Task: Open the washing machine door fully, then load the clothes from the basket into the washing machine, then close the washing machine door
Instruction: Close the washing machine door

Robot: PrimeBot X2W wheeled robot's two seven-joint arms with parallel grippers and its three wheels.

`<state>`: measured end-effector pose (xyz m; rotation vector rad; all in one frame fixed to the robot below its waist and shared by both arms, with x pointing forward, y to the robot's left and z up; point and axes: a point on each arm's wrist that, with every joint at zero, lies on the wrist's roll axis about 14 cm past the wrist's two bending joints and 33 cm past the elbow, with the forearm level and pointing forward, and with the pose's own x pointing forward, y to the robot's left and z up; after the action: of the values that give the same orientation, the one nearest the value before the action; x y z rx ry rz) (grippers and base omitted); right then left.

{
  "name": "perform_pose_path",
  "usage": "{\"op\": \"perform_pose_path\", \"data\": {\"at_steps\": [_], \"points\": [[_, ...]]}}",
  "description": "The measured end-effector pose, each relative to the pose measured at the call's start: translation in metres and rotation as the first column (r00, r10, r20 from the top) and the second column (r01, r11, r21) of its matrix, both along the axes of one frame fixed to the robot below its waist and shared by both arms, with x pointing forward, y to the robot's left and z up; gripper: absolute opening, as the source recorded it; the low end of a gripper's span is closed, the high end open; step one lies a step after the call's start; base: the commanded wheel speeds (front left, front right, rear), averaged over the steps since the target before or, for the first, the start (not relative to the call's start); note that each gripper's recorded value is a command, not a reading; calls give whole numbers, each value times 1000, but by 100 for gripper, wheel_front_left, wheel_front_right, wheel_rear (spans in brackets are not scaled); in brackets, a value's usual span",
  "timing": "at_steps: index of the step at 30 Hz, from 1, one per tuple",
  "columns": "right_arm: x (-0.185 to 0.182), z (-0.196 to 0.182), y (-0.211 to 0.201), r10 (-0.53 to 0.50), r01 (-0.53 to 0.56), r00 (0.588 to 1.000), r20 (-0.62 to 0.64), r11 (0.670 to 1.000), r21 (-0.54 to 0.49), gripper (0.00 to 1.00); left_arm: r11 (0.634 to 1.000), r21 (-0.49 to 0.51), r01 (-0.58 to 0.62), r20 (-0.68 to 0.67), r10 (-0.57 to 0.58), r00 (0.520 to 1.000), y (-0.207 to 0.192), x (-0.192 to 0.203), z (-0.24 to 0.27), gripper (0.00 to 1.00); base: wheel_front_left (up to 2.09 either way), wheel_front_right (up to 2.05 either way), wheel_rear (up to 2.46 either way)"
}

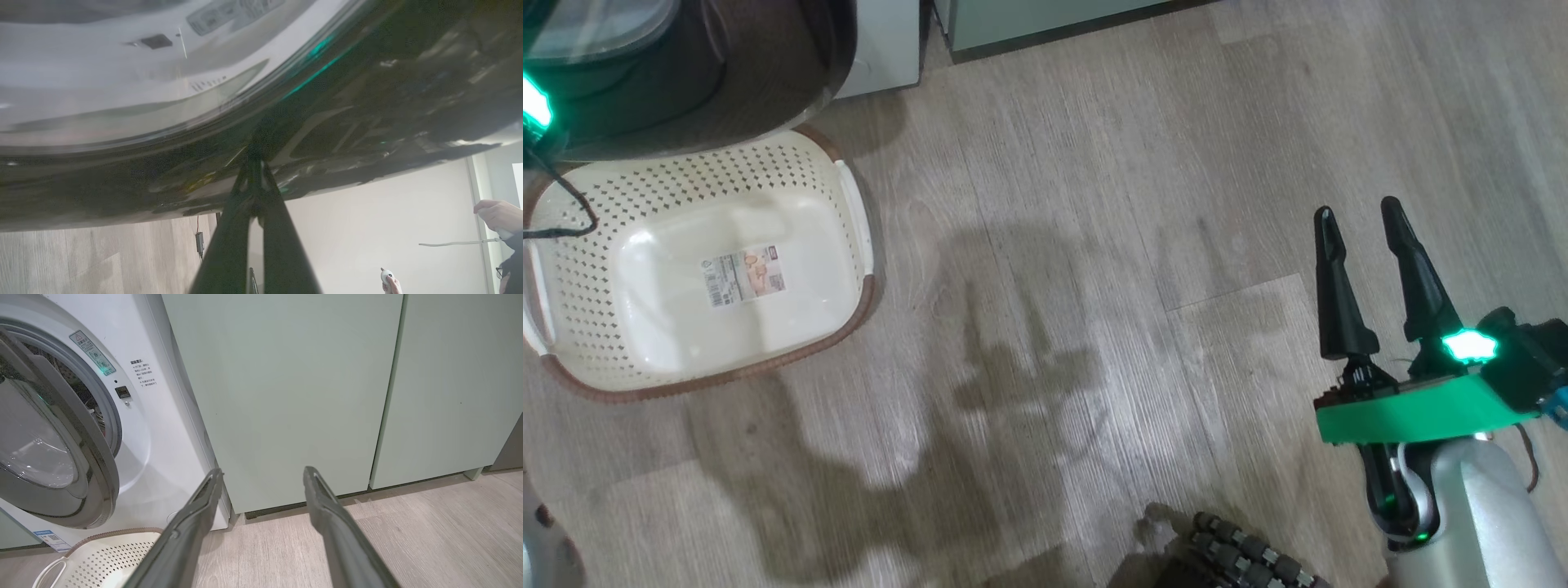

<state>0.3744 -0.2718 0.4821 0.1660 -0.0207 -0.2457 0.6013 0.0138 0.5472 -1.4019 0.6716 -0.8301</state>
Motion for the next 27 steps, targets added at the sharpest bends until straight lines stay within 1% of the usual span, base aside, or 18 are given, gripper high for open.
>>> {"op": "perform_pose_path", "data": {"at_steps": [7,11,15,17,18,19,20,21,23,27], "points": [[2,2,3,10,-10,1000,13,1000,9,100,1000,-4,22,41,-21,999,3,-10,4,0,0,0,0],[8,3,11,37,-37,999,26,999,24,100,1000,-27,-5,39,6,999,16,-31,-6,0,0,0,0],[16,5,24,78,-79,996,41,996,31,100,994,-77,-82,-27,80,996,40,-58,-27,0,0,0,0],[20,7,32,103,-105,993,49,994,26,100,986,-92,-137,-57,132,990,56,-69,-34,34,0,0,0],[22,8,35,115,-116,992,53,993,26,100,981,-97,-168,-61,163,985,65,-74,-36,48,0,0,0],[24,8,39,126,-128,990,57,992,24,100,974,-111,-198,-65,191,979,73,-79,-36,77,0,0,0],[26,9,43,138,-140,989,60,990,23,100,968,-119,-220,-69,213,975,80,-84,-36,94,0,0,0],[29,10,49,160,-162,985,65,987,18,100,951,-127,-282,-86,272,958,94,-94,-39,100,0,0,0],[31,13,56,180,-181,981,73,983,15,100,925,-148,-350,-123,334,934,107,-106,-44,100,0,0,0],[33,16,65,206,-209,975,85,978,19,100,886,-140,-443,-192,415,889,124,-133,-60,100,0,0,0]]}}
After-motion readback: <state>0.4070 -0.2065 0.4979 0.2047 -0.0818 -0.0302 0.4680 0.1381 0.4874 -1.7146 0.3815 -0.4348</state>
